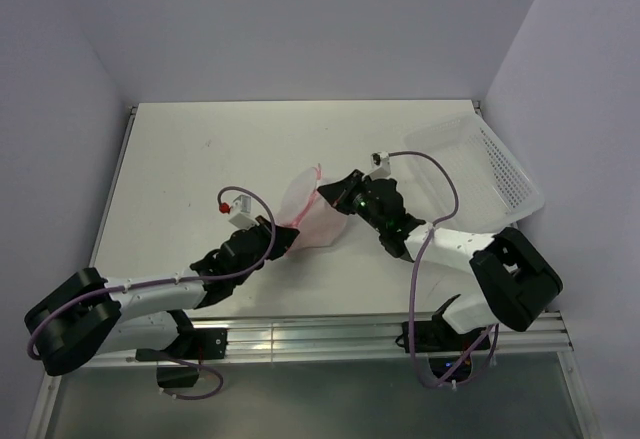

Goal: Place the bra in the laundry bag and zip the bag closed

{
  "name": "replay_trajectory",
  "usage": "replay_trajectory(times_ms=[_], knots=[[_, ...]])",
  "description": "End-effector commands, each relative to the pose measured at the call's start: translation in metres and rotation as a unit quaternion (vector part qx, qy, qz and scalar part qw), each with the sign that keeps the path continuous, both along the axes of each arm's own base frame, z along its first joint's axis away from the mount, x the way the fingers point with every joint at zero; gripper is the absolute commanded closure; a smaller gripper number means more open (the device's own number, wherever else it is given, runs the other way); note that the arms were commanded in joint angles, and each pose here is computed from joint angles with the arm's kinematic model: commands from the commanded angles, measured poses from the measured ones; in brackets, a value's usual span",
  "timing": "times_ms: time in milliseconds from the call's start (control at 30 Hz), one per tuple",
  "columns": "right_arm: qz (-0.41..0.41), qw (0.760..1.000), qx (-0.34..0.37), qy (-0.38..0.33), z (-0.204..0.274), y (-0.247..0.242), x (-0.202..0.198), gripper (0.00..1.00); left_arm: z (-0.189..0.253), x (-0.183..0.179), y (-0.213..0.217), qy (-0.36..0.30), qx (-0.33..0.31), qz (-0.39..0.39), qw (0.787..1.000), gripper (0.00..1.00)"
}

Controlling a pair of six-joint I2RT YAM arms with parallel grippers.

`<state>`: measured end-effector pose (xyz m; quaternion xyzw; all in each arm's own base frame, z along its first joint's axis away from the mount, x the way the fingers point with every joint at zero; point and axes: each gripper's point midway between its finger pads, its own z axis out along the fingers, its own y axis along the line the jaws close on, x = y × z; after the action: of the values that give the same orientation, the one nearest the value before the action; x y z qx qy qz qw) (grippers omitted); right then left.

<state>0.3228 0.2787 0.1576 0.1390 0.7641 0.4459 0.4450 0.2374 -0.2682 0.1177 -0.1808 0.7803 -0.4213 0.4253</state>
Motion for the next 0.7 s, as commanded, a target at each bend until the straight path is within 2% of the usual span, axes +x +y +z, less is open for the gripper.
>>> replay_trajectory(times_ms=[0, 200, 367, 400, 433, 500, 533, 633, 667], knots=[[0.004, 0.998, 0.053, -0.035, 0.042, -0.002, 0.014, 1.0, -0.009, -0.008, 0.011, 0.005, 0.004, 0.004, 1.0, 1.0], [-0.013, 0.998, 0.049, -0.027, 0.037, -0.026, 0.041, 1.0, -0.015, -0.017, 0.03, 0.006, 0.015, 0.014, 1.0, 1.0], [-0.018, 1.0, 0.018, -0.005, 0.02, -0.044, 0.059, 1.0, -0.013, -0.02, 0.049, 0.002, 0.026, 0.037, 0.999, 1.0], [-0.011, 1.0, 0.006, -0.004, 0.019, -0.043, 0.057, 0.96, -0.004, -0.02, 0.05, -0.008, 0.019, 0.036, 0.999, 1.0], [0.003, 1.0, -0.013, -0.004, 0.018, -0.039, 0.053, 0.74, 0.003, -0.019, 0.049, -0.015, 0.014, 0.036, 0.999, 1.0], [0.021, 0.999, -0.034, 0.011, 0.012, -0.03, 0.041, 0.46, 0.019, -0.015, 0.045, -0.03, 0.013, 0.036, 0.999, 1.0], [0.021, 0.999, -0.035, 0.001, 0.018, -0.03, 0.035, 0.26, 0.022, -0.013, 0.043, -0.033, 0.019, 0.036, 0.999, 1.0], [0.02, 0.999, -0.041, -0.001, 0.02, -0.033, 0.015, 0.08, 0.032, -0.005, 0.036, -0.042, 0.034, 0.036, 0.998, 1.0], [0.015, 0.999, -0.05, 0.009, 0.011, -0.038, 0.007, 0.07, 0.034, -0.003, 0.034, -0.044, 0.034, 0.037, 0.998, 1.0]])
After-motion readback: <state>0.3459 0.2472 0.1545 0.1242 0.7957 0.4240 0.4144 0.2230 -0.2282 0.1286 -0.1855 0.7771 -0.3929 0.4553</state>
